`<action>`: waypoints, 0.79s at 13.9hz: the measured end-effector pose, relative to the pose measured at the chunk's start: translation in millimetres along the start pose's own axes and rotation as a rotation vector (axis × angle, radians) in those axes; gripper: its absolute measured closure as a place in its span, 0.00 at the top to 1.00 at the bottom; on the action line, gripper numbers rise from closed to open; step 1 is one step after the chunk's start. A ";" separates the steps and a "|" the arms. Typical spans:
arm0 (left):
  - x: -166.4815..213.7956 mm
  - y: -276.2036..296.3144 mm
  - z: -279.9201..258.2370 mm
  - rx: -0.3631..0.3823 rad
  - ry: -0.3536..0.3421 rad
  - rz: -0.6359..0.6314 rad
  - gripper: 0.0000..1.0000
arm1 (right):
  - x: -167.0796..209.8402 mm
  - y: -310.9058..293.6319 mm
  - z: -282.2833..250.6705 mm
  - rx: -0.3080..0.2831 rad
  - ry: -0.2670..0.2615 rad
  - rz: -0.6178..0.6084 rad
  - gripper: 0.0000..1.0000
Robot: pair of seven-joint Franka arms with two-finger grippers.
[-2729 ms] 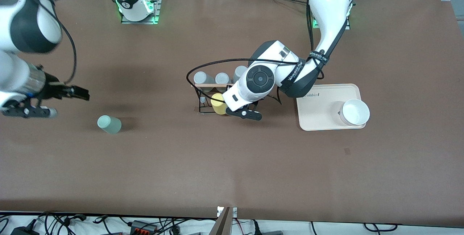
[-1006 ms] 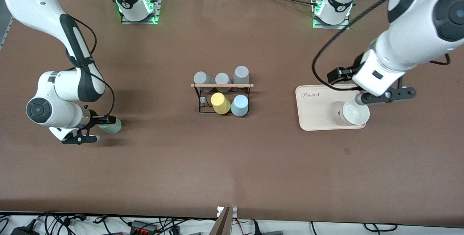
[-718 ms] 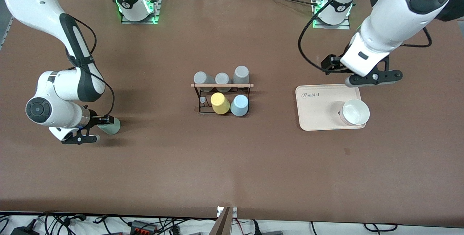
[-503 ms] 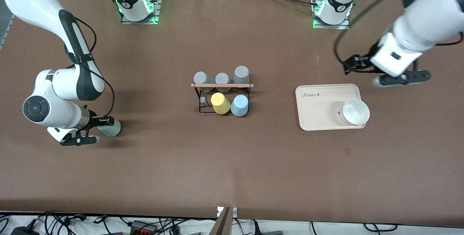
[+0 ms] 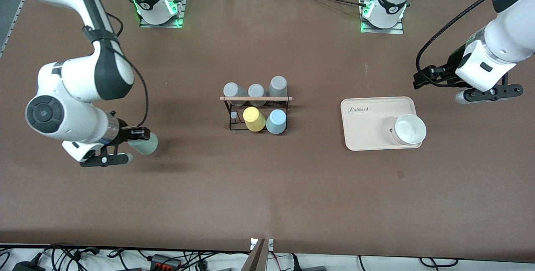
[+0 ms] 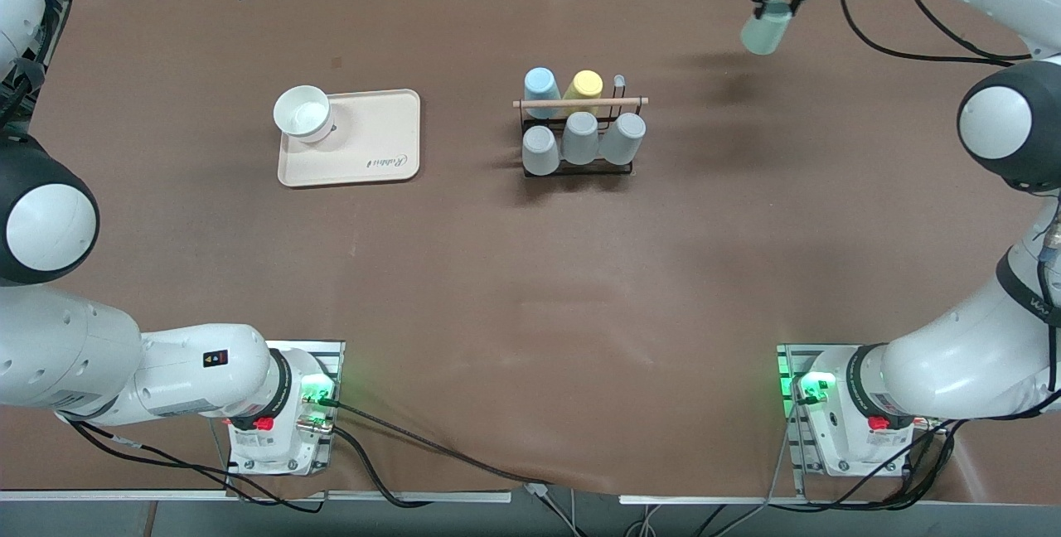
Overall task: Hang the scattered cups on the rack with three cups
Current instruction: 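Lift the mint cup with the right gripper and carry it to the rack, then hang the mint cup on the rack beside the yellow cup with the right gripper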
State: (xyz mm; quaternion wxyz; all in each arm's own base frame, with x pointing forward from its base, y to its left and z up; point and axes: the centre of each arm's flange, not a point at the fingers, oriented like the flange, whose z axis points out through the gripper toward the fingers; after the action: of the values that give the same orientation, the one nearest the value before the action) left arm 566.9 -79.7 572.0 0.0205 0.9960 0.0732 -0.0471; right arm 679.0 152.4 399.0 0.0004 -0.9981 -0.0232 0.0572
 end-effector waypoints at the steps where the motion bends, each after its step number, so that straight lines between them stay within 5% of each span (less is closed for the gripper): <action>1: -2.0 3.7 -0.6 0.004 0.000 0.008 1.00 | -2.7 -19.2 -3.2 0.017 -0.002 0.020 0.63; 11: -35.9 14.8 -18.7 0.045 -0.015 0.028 1.00 | -43.7 -184.8 -13.0 0.051 0.010 0.216 0.63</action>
State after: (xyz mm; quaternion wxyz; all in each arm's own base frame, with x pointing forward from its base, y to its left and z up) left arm 535.4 -98.6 594.6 -0.0004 0.9967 0.0581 -0.0560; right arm 628.5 335.0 417.6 0.0199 -0.9947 0.0861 0.0524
